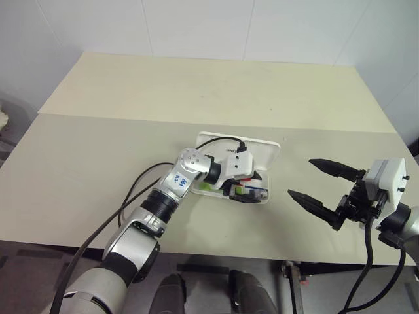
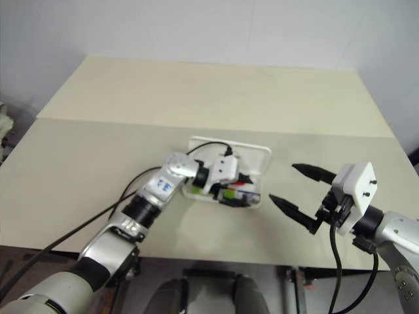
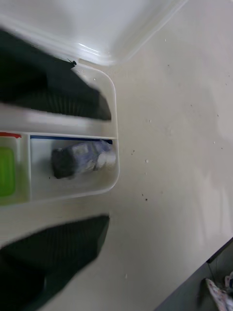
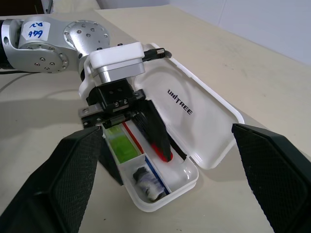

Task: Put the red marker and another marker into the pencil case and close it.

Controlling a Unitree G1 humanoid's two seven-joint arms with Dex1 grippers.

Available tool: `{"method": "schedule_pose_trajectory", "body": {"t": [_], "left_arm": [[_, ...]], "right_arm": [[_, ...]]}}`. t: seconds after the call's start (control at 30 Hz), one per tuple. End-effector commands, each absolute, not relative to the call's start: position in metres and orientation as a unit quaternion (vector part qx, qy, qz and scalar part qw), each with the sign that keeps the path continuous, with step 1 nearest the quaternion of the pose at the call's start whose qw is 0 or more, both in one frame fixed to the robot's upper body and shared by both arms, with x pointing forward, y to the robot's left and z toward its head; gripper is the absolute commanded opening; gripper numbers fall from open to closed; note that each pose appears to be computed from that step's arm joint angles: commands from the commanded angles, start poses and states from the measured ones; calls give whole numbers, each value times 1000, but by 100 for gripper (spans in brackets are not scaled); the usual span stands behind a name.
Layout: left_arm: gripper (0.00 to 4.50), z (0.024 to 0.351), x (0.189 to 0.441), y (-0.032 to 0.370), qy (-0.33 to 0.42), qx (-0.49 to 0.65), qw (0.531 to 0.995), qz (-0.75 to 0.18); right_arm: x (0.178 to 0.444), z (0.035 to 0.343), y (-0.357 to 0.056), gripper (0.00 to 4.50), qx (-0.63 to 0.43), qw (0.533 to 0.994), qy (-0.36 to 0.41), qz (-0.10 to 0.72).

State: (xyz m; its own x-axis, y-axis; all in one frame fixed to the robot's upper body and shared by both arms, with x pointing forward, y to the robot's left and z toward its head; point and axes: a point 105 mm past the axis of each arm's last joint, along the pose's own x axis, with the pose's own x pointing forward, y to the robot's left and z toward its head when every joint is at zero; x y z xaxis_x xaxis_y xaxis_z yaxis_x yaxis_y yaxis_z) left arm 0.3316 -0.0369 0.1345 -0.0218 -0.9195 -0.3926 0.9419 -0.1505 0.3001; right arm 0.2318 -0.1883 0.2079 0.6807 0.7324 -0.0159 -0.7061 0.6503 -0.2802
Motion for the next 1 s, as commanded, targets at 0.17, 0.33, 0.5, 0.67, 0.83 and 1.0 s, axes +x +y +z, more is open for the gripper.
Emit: {"method": "schedule_pose_trajectory", "body": {"t": [0.17, 0.33, 0.5, 0.67, 0.83, 1.0], "left_arm": [[446, 148, 330, -42, -8, 258, 650, -714], [446, 174, 318, -39, -61, 248, 647, -718], [446, 215, 293, -16, -139, 194, 644, -727], [446, 243, 308, 19, -173, 183, 716, -651], [446, 270, 343, 84, -188, 210, 806, -520], [405, 272, 371, 133, -173, 238, 850, -437]], "right_arm": [[230, 215, -184, 450, -142, 904, -70, 398], [231, 215, -184, 450, -143, 903, -70, 399], [231, 216, -184, 450, -144, 902, -68, 402], [235, 216, -186, 450, -145, 900, -65, 406], [244, 219, -185, 450, -148, 892, -69, 422], [250, 220, -185, 450, -151, 884, -68, 438]]}}
